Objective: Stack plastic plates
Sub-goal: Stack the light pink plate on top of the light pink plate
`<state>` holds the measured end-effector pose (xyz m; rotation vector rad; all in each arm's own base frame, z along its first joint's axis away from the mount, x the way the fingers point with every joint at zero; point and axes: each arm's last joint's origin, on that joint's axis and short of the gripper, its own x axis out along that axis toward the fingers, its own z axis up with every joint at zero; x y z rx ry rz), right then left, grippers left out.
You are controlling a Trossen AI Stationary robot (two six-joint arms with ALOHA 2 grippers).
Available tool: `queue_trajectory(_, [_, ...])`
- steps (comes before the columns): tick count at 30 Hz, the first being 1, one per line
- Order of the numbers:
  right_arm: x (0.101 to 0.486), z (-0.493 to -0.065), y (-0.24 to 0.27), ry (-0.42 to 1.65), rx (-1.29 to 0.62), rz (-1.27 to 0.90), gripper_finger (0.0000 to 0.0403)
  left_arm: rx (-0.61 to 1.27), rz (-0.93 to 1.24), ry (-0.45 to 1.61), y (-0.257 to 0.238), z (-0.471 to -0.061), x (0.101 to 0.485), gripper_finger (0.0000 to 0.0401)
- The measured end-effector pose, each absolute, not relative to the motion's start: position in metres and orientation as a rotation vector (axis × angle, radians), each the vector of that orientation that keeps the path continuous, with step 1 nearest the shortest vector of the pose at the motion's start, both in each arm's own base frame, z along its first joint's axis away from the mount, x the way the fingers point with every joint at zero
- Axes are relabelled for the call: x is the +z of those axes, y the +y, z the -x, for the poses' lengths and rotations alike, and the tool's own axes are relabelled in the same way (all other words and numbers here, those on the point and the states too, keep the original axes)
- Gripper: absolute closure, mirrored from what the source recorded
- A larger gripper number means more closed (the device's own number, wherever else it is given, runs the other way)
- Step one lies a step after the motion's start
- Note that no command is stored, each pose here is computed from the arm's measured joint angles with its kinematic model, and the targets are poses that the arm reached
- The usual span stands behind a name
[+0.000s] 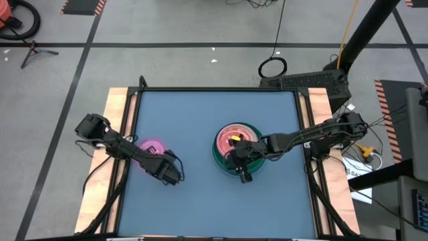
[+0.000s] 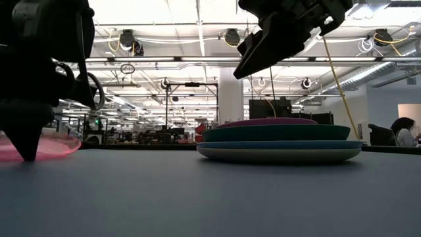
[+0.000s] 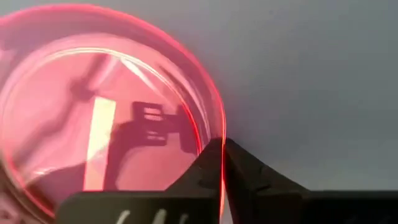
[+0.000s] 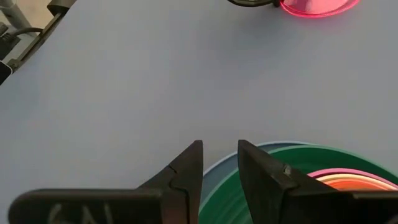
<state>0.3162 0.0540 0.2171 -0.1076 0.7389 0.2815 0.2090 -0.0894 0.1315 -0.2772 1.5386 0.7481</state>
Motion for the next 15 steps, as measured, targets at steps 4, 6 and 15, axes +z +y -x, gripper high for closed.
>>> queue_trajectory(4, [0.217, -0.316, 0.054, 0.74, 0.281, 0.105, 0.031, 0.696, 0.194, 1.545, -0.094, -0.215, 0.141, 0.0393])
queue_trajectory(6, [0.217, -0.316, 0.054, 0.746, 0.28, 0.1, 0.031, 0.636, 0.152, 1.53, -0.1, -0.222, 0.152, 0.0393])
queue_trajectory(15, [0.222, -0.293, 0.066, 0.881, 0.248, 0.093, 0.031, 0.371, -0.298, 1.301, -0.124, -0.256, 0.21, 0.0394])
